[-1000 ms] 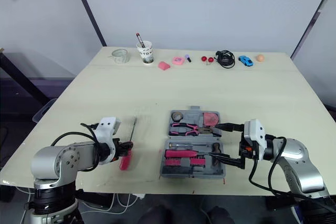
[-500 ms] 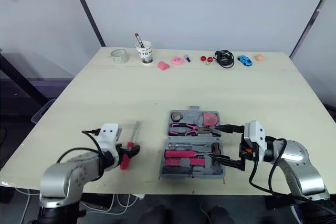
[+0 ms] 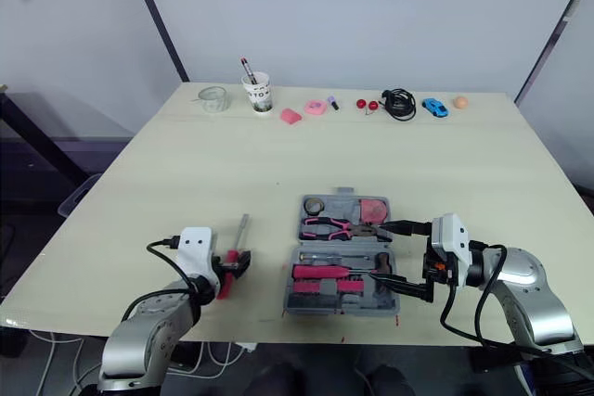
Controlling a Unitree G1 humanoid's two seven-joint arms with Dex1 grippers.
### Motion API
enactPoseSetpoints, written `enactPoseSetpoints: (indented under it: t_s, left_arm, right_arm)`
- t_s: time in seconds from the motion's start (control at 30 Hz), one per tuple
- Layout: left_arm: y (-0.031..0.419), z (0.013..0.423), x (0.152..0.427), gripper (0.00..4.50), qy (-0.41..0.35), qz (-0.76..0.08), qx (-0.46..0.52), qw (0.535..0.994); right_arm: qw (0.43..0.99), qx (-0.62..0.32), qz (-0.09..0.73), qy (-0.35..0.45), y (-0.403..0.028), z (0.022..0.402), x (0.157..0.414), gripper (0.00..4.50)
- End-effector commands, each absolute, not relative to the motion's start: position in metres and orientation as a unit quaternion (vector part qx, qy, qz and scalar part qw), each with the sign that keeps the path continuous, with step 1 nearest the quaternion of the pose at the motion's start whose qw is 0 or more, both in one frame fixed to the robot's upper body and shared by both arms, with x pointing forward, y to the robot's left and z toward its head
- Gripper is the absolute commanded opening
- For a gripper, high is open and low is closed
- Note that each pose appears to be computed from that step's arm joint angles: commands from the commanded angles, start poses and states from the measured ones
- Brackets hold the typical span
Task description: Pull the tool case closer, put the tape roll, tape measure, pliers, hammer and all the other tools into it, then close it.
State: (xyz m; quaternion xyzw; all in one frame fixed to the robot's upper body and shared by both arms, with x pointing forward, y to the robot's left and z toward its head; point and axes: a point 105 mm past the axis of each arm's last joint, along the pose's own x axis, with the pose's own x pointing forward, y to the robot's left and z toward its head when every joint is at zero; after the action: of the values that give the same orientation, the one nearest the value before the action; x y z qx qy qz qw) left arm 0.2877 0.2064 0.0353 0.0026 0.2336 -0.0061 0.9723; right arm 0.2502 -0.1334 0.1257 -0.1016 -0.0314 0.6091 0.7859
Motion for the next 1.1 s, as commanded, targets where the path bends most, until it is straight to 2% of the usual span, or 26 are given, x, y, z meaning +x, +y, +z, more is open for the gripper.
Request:
enactPoseSetpoints:
  t_s: [0.03,0.1,0.27,0.33,0.57,0.77,0.9,1.1]
  left_arm:
    - [0.203,0.031,0.285,4.22,0.237,-0.010,0.004,0.972]
    - [0.204,0.029,0.284,3.60,0.239,-0.008,0.005,0.971]
    - [0.204,0.026,0.280,1.16,0.245,-0.013,0.015,0.969]
    - [0.204,0.026,0.280,0.57,0.246,-0.014,0.014,0.969]
    - [0.207,0.029,0.279,0.60,0.240,-0.015,0.025,0.970]
    - [0.212,0.051,0.282,0.60,0.207,-0.056,0.085,0.973]
    - [0.211,0.079,0.288,0.60,0.182,-0.123,0.135,0.966]
    - [0.182,0.108,0.281,0.60,0.180,-0.338,0.242,0.892]
  right_arm:
    - [0.783,-0.112,0.610,-0.048,-0.134,0.133,0.250,4.50]
    - [0.783,-0.113,0.609,-0.047,-0.135,0.133,0.250,4.50]
    - [0.784,-0.114,0.609,-0.047,-0.136,0.132,0.250,4.50]
    - [0.784,-0.114,0.609,-0.047,-0.136,0.132,0.250,4.50]
    - [0.780,-0.109,0.614,-0.050,-0.134,0.134,0.250,4.50]
    - [0.772,-0.100,0.626,-0.049,-0.134,0.137,0.247,4.50]
    - [0.774,-0.098,0.623,-0.044,-0.137,0.135,0.246,4.50]
    - [0.782,-0.099,0.614,-0.040,-0.142,0.133,0.245,4.50]
